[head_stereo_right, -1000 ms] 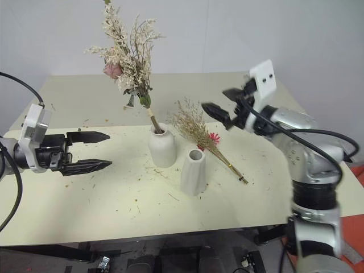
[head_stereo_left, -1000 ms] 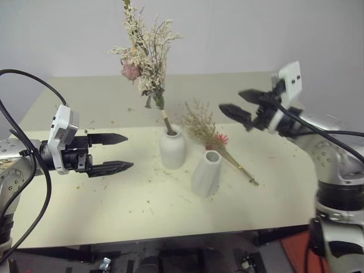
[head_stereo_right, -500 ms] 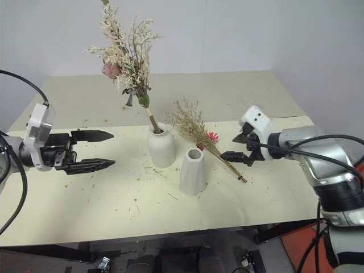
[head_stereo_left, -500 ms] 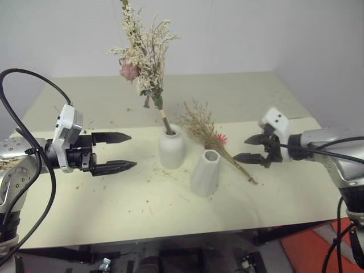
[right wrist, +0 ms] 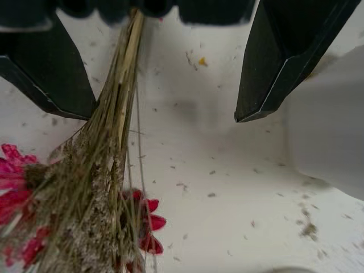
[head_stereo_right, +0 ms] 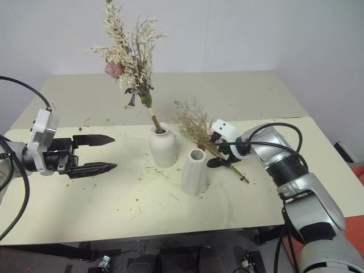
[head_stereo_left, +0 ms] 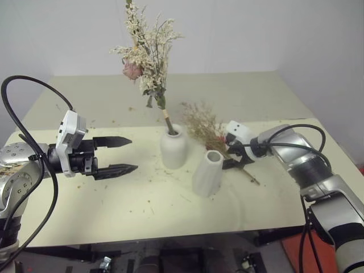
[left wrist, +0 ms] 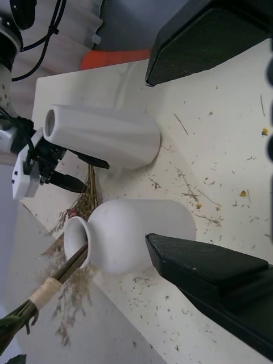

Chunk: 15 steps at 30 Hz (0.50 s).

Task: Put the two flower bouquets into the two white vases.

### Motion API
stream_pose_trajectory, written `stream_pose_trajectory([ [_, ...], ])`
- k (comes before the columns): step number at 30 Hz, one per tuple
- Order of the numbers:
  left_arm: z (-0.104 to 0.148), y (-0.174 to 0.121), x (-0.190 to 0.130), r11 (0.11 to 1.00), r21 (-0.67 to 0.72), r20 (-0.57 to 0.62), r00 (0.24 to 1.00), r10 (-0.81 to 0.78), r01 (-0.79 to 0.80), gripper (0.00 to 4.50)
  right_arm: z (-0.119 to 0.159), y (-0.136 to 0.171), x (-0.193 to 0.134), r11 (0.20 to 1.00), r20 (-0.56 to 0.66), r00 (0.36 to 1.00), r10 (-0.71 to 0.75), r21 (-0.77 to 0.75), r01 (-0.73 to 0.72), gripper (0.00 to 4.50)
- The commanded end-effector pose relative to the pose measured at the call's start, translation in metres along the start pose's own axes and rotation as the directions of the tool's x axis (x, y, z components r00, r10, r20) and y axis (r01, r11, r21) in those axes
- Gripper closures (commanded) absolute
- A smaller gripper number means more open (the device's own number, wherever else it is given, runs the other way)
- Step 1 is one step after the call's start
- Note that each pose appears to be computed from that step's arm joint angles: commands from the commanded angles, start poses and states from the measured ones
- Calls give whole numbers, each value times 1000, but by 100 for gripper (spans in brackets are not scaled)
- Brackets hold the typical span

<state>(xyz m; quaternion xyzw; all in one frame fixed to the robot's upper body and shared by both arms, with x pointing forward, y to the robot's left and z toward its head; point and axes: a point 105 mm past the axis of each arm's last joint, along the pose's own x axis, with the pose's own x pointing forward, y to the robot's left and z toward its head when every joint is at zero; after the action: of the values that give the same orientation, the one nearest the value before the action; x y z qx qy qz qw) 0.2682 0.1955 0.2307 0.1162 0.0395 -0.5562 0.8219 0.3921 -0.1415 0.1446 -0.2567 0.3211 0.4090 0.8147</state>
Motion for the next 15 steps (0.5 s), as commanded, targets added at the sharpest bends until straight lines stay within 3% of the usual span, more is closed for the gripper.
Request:
stream_pose_trajectory([
  [1,14,-3,-5,999,50,32,999,12,-13,0,-4,-10,7,999,-17,999,-50,-2,50,63],
  [8,14,-1,-5,999,51,33,999,16,-18,0,-1,-23,7,991,22,992,-123,65,121,323],
  [12,15,0,-3,999,53,33,999,7,-9,0,-1,-25,2,985,46,987,-153,93,149,449],
  [15,15,1,-2,998,55,34,999,0,-2,0,1,-29,-3,978,68,980,-185,109,177,449],
])
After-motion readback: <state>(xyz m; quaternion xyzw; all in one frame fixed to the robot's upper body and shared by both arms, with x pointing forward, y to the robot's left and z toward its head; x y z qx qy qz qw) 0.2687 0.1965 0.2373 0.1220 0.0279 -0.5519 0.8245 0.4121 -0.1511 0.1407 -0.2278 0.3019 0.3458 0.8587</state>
